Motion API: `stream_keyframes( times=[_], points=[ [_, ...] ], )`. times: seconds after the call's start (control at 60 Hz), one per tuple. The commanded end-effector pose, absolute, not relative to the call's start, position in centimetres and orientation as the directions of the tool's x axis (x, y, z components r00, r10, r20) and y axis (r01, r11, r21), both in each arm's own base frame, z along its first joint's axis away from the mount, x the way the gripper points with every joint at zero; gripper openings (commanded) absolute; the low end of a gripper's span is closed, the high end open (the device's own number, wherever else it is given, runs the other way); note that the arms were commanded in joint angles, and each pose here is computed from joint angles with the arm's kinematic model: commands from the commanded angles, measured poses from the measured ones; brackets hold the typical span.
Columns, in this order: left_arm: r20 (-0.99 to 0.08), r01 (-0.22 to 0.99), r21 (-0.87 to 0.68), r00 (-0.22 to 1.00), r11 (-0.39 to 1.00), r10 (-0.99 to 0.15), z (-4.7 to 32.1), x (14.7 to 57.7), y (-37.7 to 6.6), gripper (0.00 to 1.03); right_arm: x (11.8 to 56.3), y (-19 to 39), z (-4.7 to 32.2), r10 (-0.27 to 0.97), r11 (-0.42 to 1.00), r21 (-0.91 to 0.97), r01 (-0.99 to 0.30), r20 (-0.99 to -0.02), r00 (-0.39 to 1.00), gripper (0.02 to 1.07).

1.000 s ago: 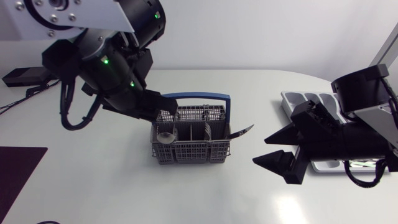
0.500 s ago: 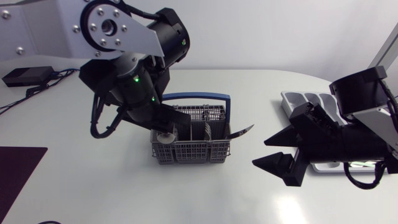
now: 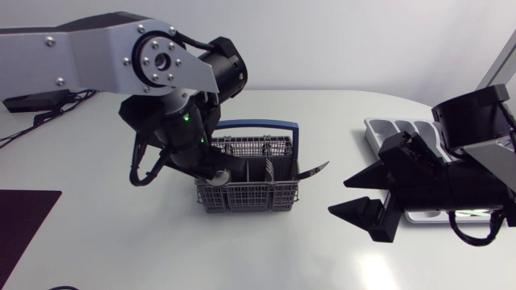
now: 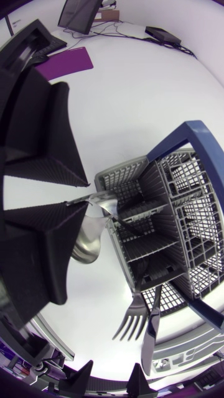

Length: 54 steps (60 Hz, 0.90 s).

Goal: Sort the cutlery from the basket into the organizer compartments.

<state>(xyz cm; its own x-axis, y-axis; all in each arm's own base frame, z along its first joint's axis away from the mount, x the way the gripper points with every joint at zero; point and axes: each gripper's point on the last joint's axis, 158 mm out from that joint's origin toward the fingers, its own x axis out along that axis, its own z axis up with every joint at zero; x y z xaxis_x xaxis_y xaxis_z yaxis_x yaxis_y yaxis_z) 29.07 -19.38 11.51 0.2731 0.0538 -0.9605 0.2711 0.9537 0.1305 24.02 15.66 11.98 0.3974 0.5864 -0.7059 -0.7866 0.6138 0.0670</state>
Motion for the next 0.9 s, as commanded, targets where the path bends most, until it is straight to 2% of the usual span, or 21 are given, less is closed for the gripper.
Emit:
stream_keyframes(
  times=[0.0,0.333,0.417,0.483,0.567,0.883],
  points=[
    [-0.963,0.229,0.127,0.263,0.965,0.064,10.7,29.3,-19.0,0.16,23.0,15.4,10.8,0.575,0.622,0.094,-0.777,-0.728,0.372,0.94],
    [-0.951,0.223,0.107,0.306,0.969,0.034,10.3,30.4,-19.5,0.17,23.0,15.4,11.0,0.576,0.621,0.09,-0.779,-0.726,0.375,0.94],
    [-0.953,0.23,0.111,0.3,0.967,0.038,9.7,30.1,-19.5,0.11,23.0,15.4,10.9,0.576,0.621,0.091,-0.778,-0.727,0.374,0.94],
    [-0.952,0.234,0.109,0.303,0.966,0.034,9.8,30.0,-19.5,0.11,23.0,15.4,10.9,0.576,0.621,0.091,-0.778,-0.727,0.374,0.94],
    [-0.952,0.235,0.109,0.306,0.966,0.033,9.9,30.0,-19.5,0.04,23.0,15.4,10.9,0.576,0.621,0.091,-0.778,-0.727,0.374,0.94],
    [-0.932,0.284,0.122,0.363,0.951,0.011,12.2,30.4,-20.3,0.04,22.9,15.4,10.9,0.577,0.621,0.089,-0.779,-0.724,0.378,0.94]
  ],
)
